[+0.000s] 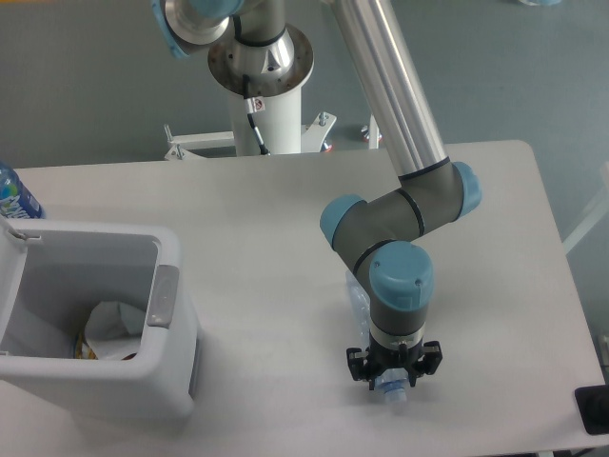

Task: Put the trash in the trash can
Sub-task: 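Lift the bottle by its cap end off the table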

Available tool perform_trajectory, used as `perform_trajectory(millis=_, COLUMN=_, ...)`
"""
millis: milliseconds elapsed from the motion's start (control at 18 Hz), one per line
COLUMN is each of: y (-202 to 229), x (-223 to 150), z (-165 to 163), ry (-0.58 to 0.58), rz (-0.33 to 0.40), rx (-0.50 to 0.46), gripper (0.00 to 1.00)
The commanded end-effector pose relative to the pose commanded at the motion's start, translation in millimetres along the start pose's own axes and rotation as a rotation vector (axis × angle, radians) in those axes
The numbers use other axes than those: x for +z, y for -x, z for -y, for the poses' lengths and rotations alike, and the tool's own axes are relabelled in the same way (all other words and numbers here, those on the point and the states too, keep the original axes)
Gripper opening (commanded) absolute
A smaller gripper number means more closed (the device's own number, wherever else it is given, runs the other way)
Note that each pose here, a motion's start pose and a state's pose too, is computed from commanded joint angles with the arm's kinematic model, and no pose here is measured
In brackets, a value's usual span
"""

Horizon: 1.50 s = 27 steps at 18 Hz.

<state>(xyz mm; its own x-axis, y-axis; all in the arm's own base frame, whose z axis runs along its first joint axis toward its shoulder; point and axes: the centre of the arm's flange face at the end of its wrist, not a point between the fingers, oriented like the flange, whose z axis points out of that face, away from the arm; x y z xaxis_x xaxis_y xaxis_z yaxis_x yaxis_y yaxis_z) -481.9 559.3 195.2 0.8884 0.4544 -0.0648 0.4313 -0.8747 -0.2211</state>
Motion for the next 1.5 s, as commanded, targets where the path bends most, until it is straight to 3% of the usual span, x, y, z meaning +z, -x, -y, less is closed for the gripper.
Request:
perform_trajectory(millis=778, y=16, x=-46, z=25, ry=-0.086, rz=0.033, rx=-0.010, gripper=0.47)
perform_trajectory(millis=889, y=19, x=-57, z=32, ry=-0.124, rz=0.010, rx=-0.017, gripper=0.47)
perform_trajectory(millis=1056, y=31, x=-91, z=42, ry=-0.192, rz=0.003, rx=-0.066, gripper=0.47)
perform_trajectory(millis=1500, y=58, x=-203, z=65, ry=-0.446, rz=-0.098, rx=-0.206, gripper=0.46)
